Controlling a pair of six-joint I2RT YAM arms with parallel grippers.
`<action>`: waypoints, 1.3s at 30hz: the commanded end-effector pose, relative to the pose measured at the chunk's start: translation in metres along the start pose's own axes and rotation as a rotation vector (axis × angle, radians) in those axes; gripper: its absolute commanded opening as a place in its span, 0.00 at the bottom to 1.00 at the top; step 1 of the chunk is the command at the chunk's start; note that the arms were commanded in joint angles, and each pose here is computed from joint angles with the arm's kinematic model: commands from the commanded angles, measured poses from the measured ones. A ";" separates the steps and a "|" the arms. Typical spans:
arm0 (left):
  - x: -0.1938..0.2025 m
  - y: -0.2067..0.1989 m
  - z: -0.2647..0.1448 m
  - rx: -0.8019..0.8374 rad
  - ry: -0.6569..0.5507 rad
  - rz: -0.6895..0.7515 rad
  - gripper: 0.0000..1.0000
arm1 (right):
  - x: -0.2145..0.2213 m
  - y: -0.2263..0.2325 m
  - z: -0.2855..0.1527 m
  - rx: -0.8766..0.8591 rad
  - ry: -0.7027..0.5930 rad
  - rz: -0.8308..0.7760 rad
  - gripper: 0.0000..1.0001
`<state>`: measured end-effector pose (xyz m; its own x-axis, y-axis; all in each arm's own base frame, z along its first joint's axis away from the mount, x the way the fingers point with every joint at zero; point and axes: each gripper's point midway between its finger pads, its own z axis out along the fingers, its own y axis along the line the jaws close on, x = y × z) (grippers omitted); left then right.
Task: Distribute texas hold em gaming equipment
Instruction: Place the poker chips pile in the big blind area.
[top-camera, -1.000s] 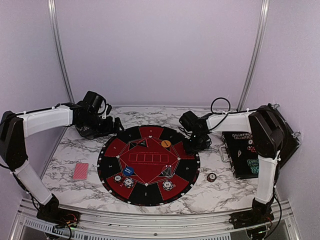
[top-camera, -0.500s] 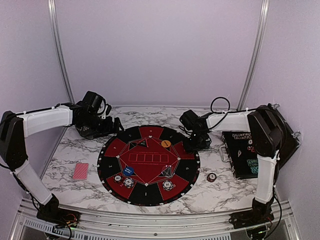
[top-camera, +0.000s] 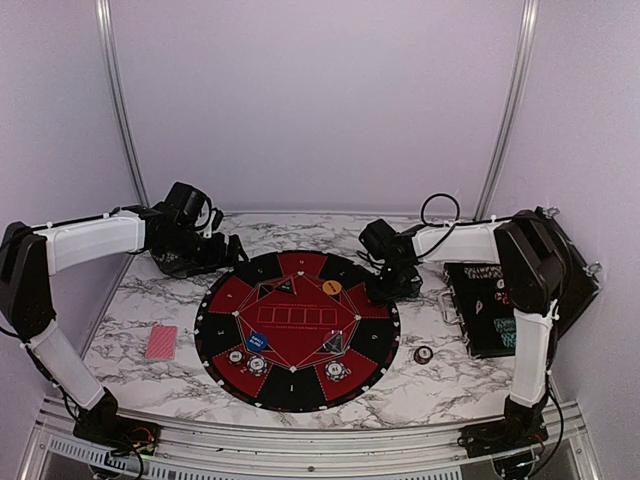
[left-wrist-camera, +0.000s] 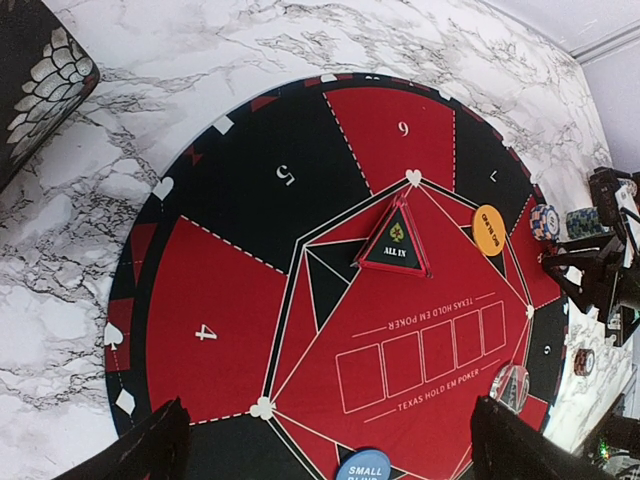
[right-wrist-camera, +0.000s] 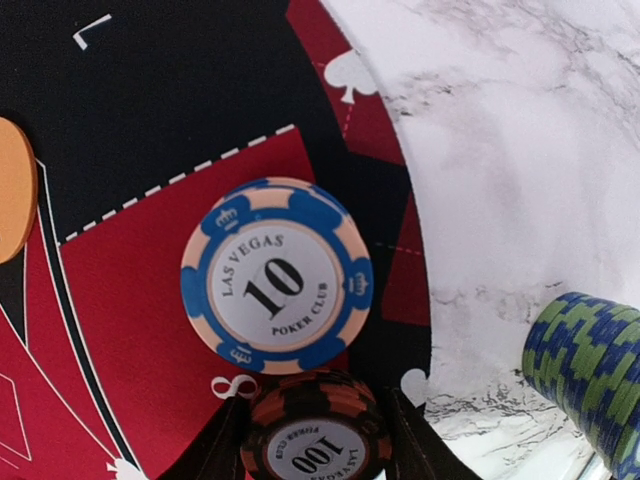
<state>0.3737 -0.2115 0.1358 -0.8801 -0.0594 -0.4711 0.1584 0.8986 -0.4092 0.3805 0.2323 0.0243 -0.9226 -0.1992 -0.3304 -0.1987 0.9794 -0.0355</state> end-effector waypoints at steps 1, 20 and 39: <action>-0.001 -0.001 -0.009 0.011 -0.013 0.002 0.99 | -0.007 -0.002 0.002 0.000 -0.007 0.000 0.46; -0.001 -0.001 -0.008 0.011 -0.012 0.003 0.99 | -0.011 0.005 -0.012 -0.016 -0.020 -0.014 0.57; -0.002 -0.002 -0.010 0.016 -0.017 0.002 0.99 | 0.010 0.007 -0.059 -0.031 -0.056 -0.017 0.66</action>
<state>0.3737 -0.2102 0.1348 -0.8811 -0.0615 -0.4689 0.1548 0.8994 -0.4088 0.3652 0.2394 0.0592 -0.9016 -0.2262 -0.3686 -0.2358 0.9716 -0.0196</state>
